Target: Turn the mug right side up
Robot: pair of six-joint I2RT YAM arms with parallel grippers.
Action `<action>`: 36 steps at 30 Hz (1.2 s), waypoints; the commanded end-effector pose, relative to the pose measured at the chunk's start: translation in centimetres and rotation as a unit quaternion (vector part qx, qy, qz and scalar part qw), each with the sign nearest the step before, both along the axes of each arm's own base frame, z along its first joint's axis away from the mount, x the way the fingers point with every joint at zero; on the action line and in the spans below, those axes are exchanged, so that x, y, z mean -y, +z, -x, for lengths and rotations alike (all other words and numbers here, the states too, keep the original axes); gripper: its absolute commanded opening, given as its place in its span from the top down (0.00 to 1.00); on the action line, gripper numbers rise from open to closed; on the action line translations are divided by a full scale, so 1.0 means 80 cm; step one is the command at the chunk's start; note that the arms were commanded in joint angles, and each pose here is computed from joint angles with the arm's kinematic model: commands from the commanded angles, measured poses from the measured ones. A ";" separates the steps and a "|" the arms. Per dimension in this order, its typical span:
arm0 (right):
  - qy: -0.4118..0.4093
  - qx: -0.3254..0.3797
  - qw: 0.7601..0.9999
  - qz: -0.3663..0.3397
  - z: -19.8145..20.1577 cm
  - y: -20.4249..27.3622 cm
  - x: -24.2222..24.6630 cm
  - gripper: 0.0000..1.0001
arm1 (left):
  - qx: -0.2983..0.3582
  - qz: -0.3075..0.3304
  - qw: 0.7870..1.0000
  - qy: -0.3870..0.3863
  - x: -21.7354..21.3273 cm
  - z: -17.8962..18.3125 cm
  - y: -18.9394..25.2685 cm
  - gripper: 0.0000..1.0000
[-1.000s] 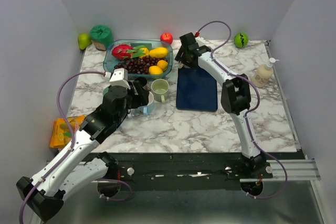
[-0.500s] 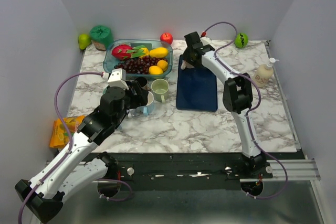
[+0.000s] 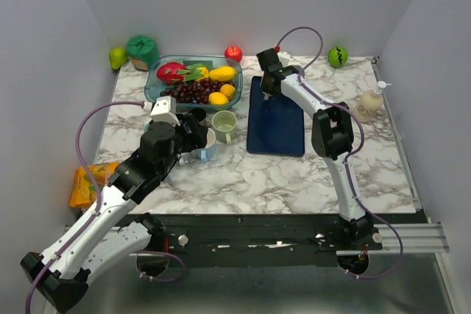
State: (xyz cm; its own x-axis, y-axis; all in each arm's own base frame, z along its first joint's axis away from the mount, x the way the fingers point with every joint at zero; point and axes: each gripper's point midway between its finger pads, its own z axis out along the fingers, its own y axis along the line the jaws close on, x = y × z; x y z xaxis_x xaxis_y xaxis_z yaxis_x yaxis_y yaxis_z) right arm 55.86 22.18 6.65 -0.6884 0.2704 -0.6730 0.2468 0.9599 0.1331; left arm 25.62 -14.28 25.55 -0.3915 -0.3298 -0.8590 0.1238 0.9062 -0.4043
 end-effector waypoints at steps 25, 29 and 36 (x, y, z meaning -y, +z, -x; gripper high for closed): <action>0.157 -0.081 0.982 0.069 0.174 -0.013 0.014 0.82 | -0.001 0.015 1.000 -0.003 0.005 0.000 -0.008 0.16; 0.168 -0.081 0.980 0.074 0.175 -0.014 0.013 0.59 | -0.001 0.016 1.000 -0.003 0.005 0.000 -0.008 0.16; 0.180 -0.068 0.978 0.087 0.156 -0.001 0.007 0.45 | 0.001 0.014 1.000 -0.004 0.005 -0.001 -0.007 0.16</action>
State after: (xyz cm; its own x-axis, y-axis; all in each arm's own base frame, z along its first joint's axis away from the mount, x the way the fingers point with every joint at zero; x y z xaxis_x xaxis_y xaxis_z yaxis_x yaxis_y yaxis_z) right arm 42.39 20.90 5.64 -0.8185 -0.0846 -0.5683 -0.0724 0.9964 -0.0441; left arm 25.61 -14.48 24.63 -0.4069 -0.3362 -0.8494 0.1174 0.9029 -0.4136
